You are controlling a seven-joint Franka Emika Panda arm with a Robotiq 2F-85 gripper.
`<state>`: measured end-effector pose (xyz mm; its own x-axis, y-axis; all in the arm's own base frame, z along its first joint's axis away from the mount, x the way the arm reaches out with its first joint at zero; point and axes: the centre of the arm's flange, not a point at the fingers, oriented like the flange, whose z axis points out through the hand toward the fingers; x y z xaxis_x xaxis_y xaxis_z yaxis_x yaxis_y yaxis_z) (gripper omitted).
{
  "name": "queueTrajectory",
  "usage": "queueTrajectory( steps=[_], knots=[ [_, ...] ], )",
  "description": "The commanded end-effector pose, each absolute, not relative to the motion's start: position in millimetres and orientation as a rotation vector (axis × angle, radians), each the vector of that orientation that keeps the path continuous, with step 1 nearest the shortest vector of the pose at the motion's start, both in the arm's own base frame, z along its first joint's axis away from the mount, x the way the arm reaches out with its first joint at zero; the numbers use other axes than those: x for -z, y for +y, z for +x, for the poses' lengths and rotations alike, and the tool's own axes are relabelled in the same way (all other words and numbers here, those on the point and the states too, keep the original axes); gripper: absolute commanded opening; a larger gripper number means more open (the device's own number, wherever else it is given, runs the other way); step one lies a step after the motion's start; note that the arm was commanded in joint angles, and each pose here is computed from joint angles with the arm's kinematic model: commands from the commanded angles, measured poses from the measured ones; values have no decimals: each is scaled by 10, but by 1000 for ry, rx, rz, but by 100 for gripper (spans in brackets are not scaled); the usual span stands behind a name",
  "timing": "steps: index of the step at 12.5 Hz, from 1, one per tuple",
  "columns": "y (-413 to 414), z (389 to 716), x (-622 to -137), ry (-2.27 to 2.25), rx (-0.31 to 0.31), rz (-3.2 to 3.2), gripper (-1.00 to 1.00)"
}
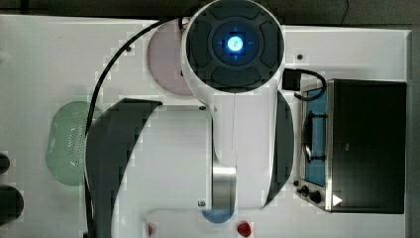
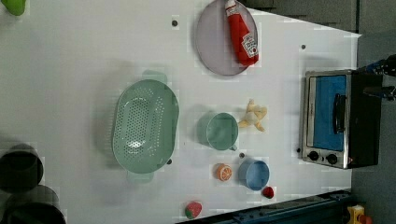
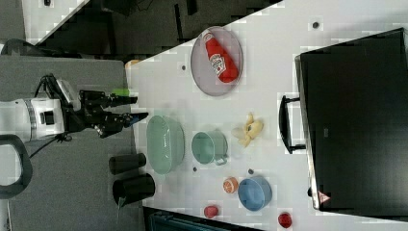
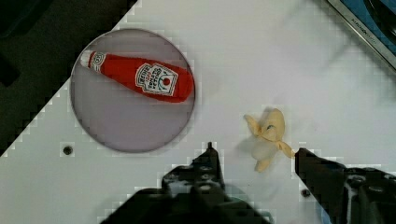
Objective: Pick banana from table and place on oven.
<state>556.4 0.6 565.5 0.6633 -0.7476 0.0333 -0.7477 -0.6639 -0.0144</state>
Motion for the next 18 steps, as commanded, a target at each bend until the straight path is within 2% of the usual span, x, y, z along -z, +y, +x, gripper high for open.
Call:
queueTrajectory(
  steps=[1,3,6,10,12,16,18],
  knots=[
    [-390,4257,-6112,-1416,-30,2813,59],
    [-385,4258,-6111,-1415,-30,2813,100],
    [-383,4329,-5963,-1409,4,2804,100],
    [-374,4587,-5314,-1395,57,2789,100],
    [-358,4699,-4872,-1388,60,2789,100],
    [-317,4839,-3972,-1378,6,2806,100],
    [-267,4868,-3526,-1361,20,2806,100]
  ],
)
